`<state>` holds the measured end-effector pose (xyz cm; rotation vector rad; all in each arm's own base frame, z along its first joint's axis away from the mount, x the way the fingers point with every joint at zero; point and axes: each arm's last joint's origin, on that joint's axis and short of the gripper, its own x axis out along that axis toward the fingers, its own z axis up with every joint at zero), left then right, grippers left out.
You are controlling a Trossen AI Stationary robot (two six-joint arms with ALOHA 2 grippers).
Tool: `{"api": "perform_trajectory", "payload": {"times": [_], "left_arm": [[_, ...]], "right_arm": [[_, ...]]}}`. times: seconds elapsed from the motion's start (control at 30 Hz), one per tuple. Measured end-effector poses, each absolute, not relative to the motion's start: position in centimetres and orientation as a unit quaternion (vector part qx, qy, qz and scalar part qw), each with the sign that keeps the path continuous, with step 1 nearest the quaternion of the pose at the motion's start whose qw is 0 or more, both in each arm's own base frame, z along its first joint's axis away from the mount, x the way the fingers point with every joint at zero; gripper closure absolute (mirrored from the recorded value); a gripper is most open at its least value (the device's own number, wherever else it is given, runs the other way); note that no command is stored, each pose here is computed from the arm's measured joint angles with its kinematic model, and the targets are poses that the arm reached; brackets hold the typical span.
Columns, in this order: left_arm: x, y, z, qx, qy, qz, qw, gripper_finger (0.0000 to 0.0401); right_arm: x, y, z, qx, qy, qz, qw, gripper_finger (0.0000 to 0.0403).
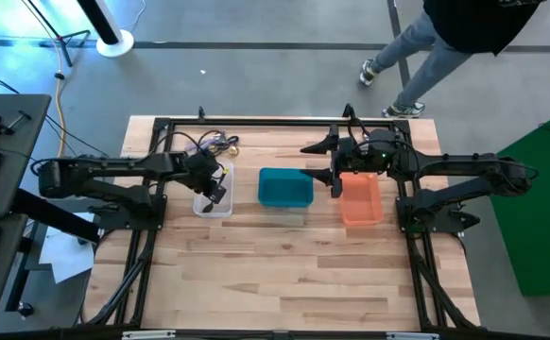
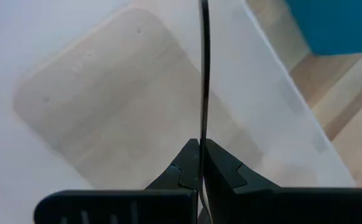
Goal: Sort silverware by color (type)
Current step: Put the black spoon into the transparent bin
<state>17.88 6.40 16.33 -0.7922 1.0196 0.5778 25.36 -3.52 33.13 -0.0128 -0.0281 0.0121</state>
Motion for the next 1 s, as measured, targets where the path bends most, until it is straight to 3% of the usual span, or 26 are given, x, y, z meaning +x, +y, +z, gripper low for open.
{"api": "perform_trajectory", "payload": {"times": [0.7, 1.0], "left_arm": [[18.3, 7.6, 13.7, -0.360, 0.522, 0.287, 0.719, 0.0399], [18.6, 7.8, 13.7, -0.341, 0.513, 0.287, 0.734, 0.0347]], "right_arm": [[25.4, -3.5, 33.1, -0.006, -0.011, 0.007, 1.000, 0.0148], [25.4, -3.5, 32.7, -0.003, 0.009, 0.007, 1.000, 0.0148]]}}
